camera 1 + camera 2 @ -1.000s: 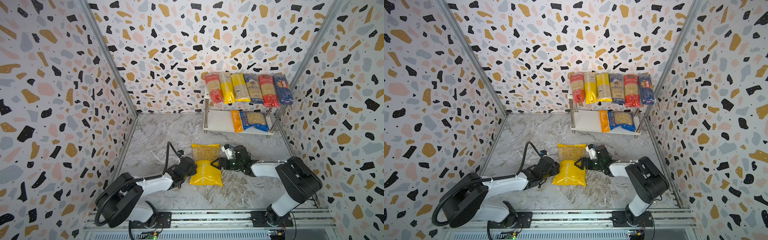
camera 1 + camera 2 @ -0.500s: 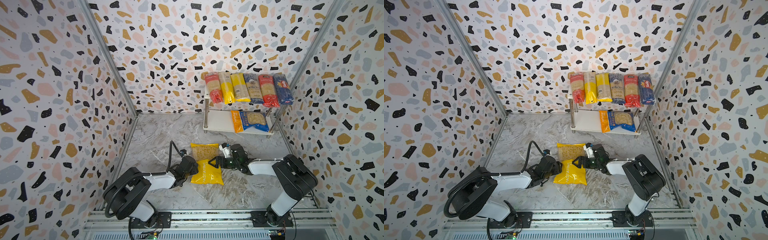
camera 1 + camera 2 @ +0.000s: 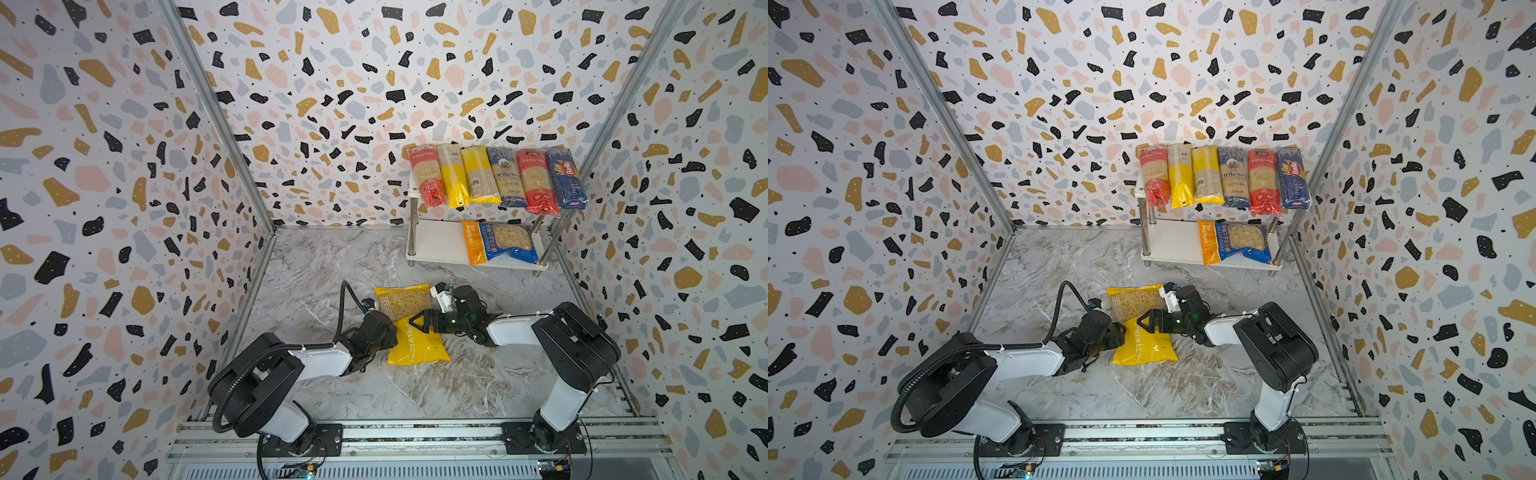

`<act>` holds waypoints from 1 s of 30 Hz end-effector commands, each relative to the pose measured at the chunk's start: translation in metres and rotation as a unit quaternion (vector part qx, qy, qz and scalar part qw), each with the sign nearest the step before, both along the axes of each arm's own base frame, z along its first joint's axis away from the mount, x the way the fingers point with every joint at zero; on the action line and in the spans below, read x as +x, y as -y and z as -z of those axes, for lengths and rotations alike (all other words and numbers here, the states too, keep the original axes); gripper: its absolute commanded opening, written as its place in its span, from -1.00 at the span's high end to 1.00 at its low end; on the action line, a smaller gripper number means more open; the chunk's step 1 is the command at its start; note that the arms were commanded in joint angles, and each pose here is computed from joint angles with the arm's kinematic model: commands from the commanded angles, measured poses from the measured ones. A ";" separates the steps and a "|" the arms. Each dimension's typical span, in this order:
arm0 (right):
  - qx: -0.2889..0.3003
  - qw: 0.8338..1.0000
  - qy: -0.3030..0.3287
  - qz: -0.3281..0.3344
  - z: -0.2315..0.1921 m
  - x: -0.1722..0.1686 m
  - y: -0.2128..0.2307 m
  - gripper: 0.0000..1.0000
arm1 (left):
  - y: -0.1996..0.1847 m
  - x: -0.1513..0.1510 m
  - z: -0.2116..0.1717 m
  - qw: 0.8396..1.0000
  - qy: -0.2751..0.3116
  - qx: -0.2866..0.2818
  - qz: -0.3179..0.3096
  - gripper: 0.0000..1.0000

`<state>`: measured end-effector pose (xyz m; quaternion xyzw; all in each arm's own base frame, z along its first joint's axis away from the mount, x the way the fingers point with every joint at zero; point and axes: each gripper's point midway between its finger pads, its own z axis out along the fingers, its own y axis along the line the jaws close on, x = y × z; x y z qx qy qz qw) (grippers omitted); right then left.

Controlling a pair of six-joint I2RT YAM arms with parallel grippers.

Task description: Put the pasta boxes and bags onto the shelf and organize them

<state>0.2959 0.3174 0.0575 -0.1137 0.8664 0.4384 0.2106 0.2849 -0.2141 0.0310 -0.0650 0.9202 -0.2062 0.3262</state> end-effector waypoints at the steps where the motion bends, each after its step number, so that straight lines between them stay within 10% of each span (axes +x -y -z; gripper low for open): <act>1: 0.002 0.999 -0.037 -0.036 0.010 -0.019 -0.016 -0.98 | 0.013 -0.008 0.005 0.999 -0.015 -0.015 0.032 -0.23; 16: 0.015 0.991 -0.050 -0.123 -0.003 -0.081 -0.045 -0.95 | 0.003 -0.012 0.002 1.000 -0.006 -0.001 0.030 -0.23; 30: 0.100 0.981 -0.050 -0.159 -0.015 -0.079 -0.061 0.27 | -0.032 -0.032 -0.012 1.000 0.006 0.025 0.007 -0.31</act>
